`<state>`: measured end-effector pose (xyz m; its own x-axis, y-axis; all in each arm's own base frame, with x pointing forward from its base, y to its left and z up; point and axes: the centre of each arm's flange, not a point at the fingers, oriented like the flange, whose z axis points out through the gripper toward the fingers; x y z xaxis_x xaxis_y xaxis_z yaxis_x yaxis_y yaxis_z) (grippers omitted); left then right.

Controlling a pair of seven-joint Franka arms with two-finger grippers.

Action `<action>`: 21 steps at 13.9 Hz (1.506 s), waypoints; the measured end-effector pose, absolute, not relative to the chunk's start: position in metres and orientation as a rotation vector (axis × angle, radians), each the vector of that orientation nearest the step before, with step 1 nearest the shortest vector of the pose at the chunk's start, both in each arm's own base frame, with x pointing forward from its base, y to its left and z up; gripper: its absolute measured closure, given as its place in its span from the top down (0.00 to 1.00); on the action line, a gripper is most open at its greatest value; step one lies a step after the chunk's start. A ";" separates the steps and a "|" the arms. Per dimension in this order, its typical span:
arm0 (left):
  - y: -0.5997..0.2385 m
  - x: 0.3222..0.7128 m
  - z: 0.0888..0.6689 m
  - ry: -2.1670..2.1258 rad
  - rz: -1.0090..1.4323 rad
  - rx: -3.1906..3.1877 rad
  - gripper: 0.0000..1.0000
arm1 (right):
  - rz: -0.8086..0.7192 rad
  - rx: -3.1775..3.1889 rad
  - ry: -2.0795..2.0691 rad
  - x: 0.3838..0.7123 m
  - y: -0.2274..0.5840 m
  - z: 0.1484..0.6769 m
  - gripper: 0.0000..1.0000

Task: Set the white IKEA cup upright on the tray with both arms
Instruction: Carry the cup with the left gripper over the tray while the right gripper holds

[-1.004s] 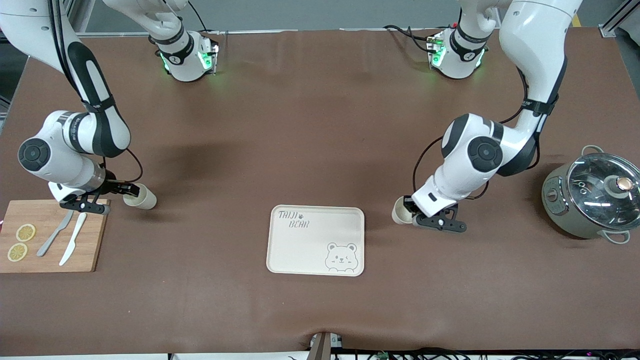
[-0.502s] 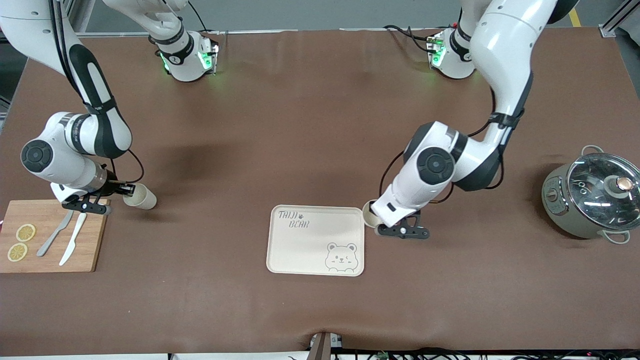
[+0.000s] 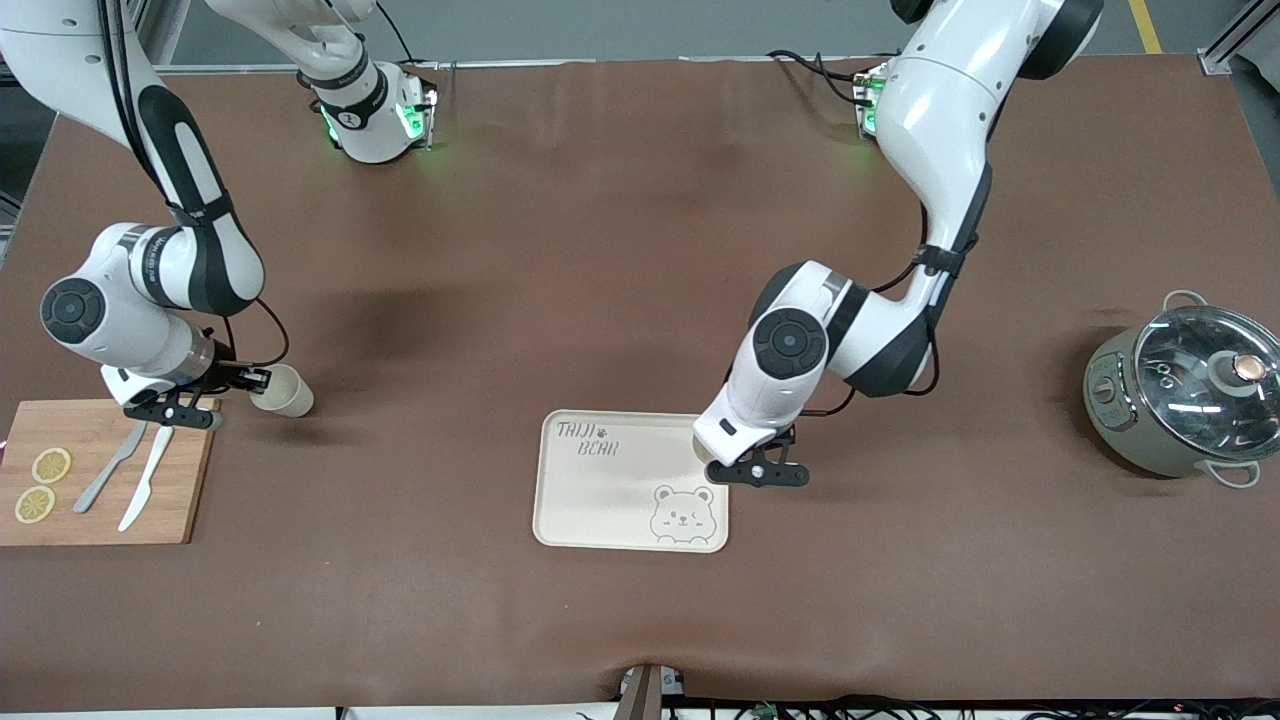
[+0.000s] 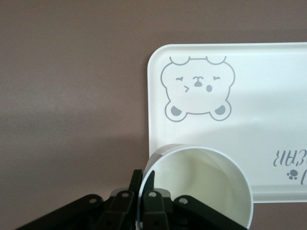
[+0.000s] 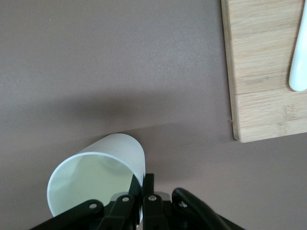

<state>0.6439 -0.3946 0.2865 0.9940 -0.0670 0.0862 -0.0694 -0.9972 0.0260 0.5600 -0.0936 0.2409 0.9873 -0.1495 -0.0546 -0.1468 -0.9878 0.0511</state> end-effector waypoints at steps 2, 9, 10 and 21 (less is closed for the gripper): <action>-0.399 0.648 0.283 -0.105 0.141 3.103 0.04 | -0.088 3.085 -0.230 0.561 -0.094 0.241 0.03; -0.417 0.656 0.264 -0.081 0.205 3.054 0.04 | -0.101 3.085 -0.229 0.562 -0.094 0.244 0.03; -0.418 0.657 0.263 -0.080 0.214 3.049 0.04 | -0.109 3.085 -0.230 0.563 -0.094 0.245 0.03; -0.423 0.660 0.226 -0.066 0.275 2.992 0.04 | -0.152 3.091 -0.205 0.581 -0.084 0.269 0.03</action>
<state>0.6600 -0.4233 0.2255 0.9823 -0.0312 0.1844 -0.0561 -0.9898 0.1309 0.5807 -0.0839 0.2689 0.9864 -0.1339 -0.0951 -0.1300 -0.9904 0.0466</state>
